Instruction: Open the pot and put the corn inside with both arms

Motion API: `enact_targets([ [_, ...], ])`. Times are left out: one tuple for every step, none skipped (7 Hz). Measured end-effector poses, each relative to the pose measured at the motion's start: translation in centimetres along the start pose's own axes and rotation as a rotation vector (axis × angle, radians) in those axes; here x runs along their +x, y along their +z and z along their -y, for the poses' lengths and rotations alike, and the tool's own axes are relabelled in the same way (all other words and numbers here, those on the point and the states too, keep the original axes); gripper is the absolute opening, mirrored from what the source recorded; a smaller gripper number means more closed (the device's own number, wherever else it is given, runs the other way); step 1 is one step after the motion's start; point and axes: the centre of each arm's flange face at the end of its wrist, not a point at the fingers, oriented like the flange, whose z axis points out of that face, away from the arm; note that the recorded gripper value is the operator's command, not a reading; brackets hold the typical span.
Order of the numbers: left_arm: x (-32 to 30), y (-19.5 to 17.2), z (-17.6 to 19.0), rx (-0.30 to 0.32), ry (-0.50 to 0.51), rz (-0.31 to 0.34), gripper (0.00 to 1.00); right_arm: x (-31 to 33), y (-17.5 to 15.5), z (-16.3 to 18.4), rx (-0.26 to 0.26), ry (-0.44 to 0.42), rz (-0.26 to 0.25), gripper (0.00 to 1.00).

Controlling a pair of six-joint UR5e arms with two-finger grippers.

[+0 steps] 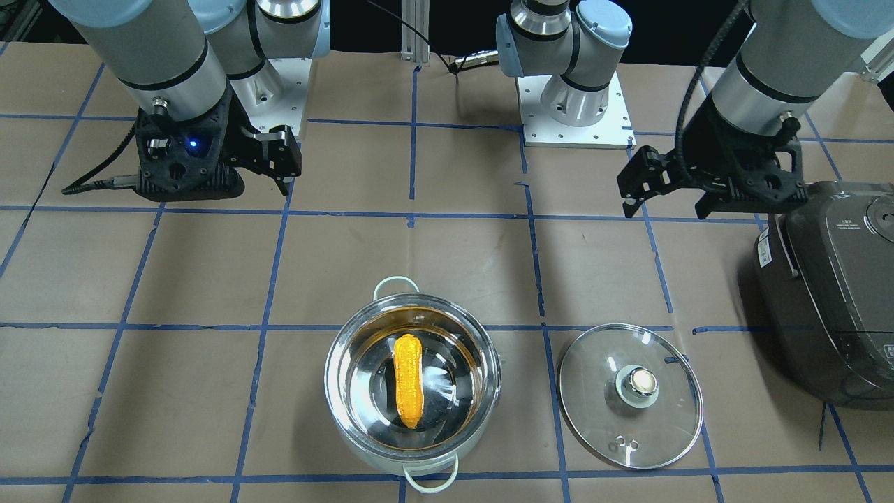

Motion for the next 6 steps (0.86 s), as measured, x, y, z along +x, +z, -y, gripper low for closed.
enact_targets([
  [0.96, -0.09, -0.24, 0.0, 0.017, -0.002, 1.0, 0.24, 0.05, -0.72, -0.002, -0.002, -0.006, 0.94],
  [1.34, -0.03, -0.36, -0.001, 0.024, -0.003, 1.0, 0.36, 0.08, -0.98, -0.002, -0.005, -0.011, 0.96],
  [1.48, 0.16, -0.46, -0.003, 0.027, -0.003, 1.0, 0.47, 0.09, -1.06, -0.002, -0.007, -0.019, 0.96],
  [1.51, 0.4, -0.47, -0.005, 0.028, -0.004, 1.0, 0.54, 0.09, -1.06, -0.001, -0.007, -0.026, 0.96],
  [1.53, 0.5, -0.44, -0.005, 0.028, -0.005, 1.0, 0.54, 0.08, -1.08, 0.0, -0.007, -0.028, 0.96],
  [1.53, 0.53, -0.41, -0.005, 0.028, -0.005, 1.0, 0.49, 0.05, -1.11, 0.001, -0.006, -0.028, 0.96],
])
